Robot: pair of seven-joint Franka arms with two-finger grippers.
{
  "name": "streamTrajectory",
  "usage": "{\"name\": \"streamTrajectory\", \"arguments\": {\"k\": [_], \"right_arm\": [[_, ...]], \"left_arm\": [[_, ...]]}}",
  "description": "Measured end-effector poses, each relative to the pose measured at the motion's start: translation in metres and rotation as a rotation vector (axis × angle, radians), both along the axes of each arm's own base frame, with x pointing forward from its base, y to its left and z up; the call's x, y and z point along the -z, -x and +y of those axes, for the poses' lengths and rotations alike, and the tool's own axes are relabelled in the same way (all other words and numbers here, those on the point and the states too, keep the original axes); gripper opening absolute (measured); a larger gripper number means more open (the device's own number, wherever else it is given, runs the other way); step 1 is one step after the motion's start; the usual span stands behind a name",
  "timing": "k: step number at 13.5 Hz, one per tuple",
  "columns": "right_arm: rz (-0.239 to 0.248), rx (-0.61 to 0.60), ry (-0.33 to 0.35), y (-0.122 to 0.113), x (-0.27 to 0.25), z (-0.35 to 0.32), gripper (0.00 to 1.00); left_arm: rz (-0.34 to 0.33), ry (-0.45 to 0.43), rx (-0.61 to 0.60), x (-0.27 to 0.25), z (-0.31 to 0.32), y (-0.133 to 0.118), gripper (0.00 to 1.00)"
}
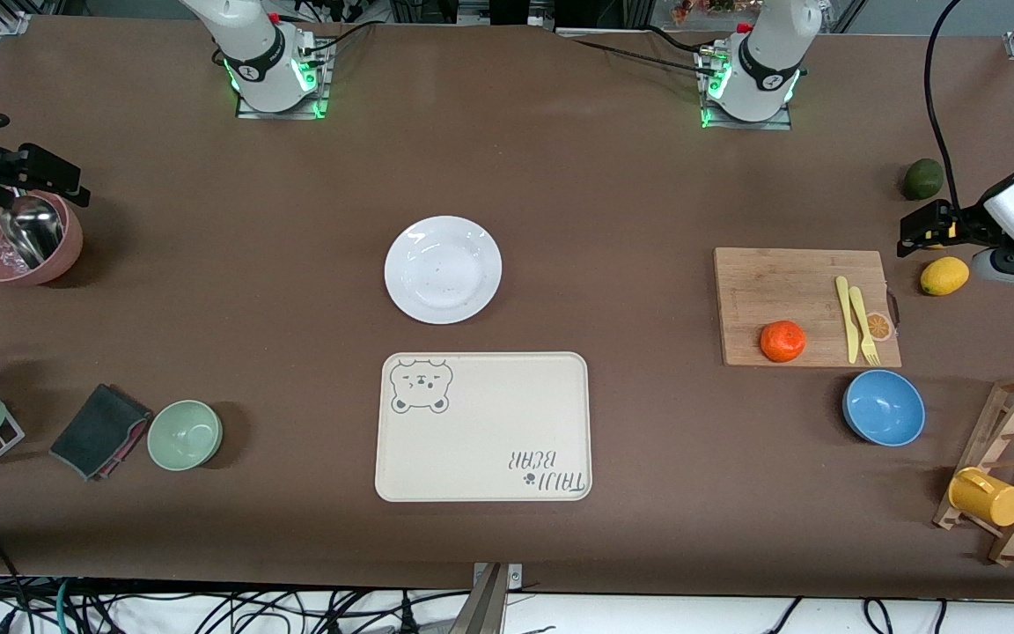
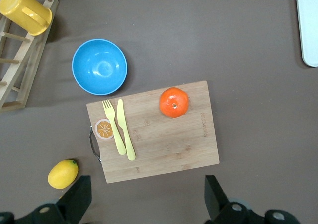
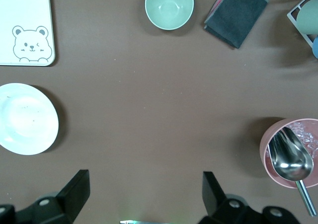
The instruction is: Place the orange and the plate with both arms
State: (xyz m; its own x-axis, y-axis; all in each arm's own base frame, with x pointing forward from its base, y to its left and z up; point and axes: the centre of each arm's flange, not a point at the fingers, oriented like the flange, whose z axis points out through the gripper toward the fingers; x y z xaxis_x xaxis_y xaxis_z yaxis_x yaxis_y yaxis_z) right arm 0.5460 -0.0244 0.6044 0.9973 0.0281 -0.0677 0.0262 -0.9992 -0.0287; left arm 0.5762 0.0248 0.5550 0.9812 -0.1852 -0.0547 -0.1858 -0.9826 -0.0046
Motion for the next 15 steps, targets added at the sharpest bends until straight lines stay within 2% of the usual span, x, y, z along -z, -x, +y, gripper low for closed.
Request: {"name": "streamTrajectory", "arguments": {"k": [15], "right_arm": [[0.011, 0.001, -0.004, 0.0012, 0.001, 0.0003, 1.0]], "left_arm": [[0.001, 0.0, 0.002, 0.0006, -0.0009, -0.0003, 1.0]]}}
